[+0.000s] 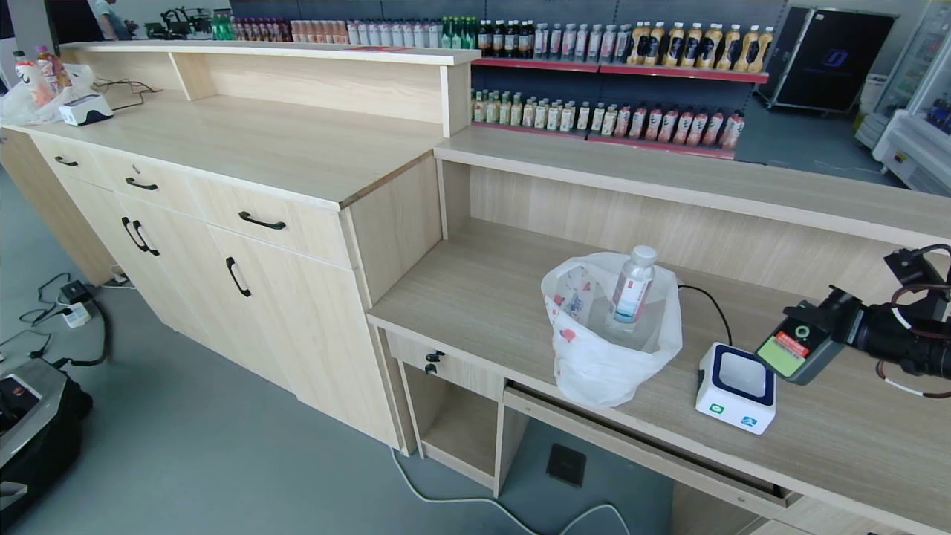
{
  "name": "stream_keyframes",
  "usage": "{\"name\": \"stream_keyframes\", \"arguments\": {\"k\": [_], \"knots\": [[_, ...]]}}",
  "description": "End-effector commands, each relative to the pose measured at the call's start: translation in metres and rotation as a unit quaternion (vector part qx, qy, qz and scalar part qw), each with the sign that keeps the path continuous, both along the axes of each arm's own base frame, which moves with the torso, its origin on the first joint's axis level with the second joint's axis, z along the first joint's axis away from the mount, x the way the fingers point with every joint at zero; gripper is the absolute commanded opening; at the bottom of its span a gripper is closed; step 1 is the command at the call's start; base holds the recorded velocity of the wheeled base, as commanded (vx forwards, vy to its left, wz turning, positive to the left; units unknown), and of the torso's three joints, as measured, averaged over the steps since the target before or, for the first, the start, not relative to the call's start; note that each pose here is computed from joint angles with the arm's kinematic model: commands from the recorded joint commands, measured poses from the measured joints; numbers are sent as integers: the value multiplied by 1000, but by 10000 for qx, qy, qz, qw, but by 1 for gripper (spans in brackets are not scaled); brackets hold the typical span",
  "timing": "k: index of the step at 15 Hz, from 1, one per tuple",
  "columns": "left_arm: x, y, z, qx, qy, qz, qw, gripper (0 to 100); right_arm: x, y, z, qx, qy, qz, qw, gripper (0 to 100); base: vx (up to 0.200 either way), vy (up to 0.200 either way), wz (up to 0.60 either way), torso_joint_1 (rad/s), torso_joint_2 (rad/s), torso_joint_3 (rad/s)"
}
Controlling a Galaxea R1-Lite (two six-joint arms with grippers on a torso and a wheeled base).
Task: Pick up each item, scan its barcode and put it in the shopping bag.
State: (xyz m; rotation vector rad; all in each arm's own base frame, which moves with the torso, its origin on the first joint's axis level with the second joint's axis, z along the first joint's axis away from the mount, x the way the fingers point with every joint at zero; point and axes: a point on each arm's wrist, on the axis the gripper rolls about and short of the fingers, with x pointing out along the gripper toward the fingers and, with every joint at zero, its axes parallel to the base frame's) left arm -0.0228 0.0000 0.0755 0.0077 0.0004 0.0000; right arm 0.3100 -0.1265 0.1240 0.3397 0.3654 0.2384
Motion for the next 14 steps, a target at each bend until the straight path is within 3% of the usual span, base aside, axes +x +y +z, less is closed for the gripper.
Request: {"name": "stream_keyframes", "arguments": {"k": [1,6,14], "knots": [[0,0,0,0,-2,0,10000,100,5,1,-8,-71,63,83,9999,0,0,0,0,0,0,0],[0,0,0,0,-2,0,10000,100,12,4,-24,-204,173,290,9992,0,0,0,0,0,0,0],[0,0,0,0,-2,0,10000,100,30,19,-25,-210,64,689,9974,0,0,0,0,0,0,0]]}}
